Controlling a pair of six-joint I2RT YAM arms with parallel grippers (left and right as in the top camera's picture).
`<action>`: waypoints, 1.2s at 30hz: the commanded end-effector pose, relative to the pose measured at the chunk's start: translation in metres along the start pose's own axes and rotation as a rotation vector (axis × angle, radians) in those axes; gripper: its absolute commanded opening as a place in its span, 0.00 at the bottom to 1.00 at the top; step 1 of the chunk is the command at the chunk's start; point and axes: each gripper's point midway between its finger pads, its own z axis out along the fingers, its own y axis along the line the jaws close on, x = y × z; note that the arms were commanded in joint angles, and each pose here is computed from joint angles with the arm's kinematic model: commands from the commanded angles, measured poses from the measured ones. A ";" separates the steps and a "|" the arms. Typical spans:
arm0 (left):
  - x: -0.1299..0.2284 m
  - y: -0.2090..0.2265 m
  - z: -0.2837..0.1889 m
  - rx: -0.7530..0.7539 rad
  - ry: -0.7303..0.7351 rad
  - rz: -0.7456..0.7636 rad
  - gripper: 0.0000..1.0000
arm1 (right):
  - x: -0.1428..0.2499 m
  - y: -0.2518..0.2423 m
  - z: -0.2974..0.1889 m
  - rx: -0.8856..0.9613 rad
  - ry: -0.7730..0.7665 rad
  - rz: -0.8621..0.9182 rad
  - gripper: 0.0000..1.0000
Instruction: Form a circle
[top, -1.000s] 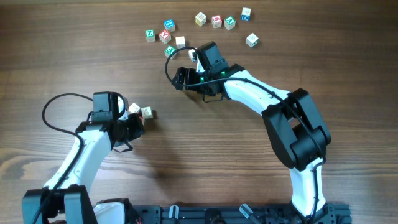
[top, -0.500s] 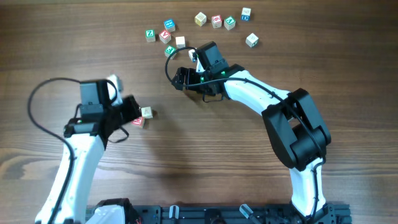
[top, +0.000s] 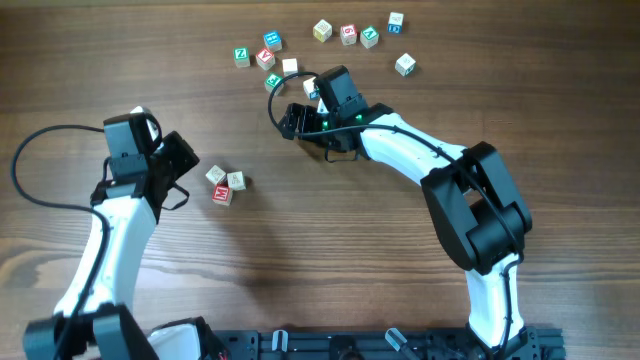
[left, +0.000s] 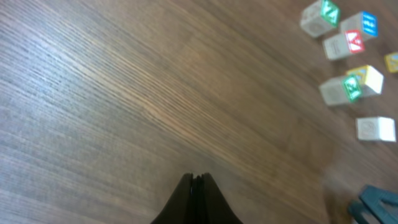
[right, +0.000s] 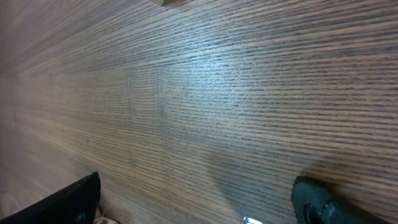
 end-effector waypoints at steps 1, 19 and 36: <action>-0.004 0.004 0.013 -0.008 -0.004 -0.028 0.04 | 0.021 -0.063 0.023 0.169 0.034 0.084 1.00; -0.018 -0.003 0.012 0.019 -0.062 -0.020 0.06 | 0.051 -0.024 0.026 -0.012 0.177 -0.118 0.04; -0.021 0.017 0.011 -0.090 -0.089 -0.026 0.04 | 0.100 0.065 0.045 -0.183 0.134 -0.473 0.05</action>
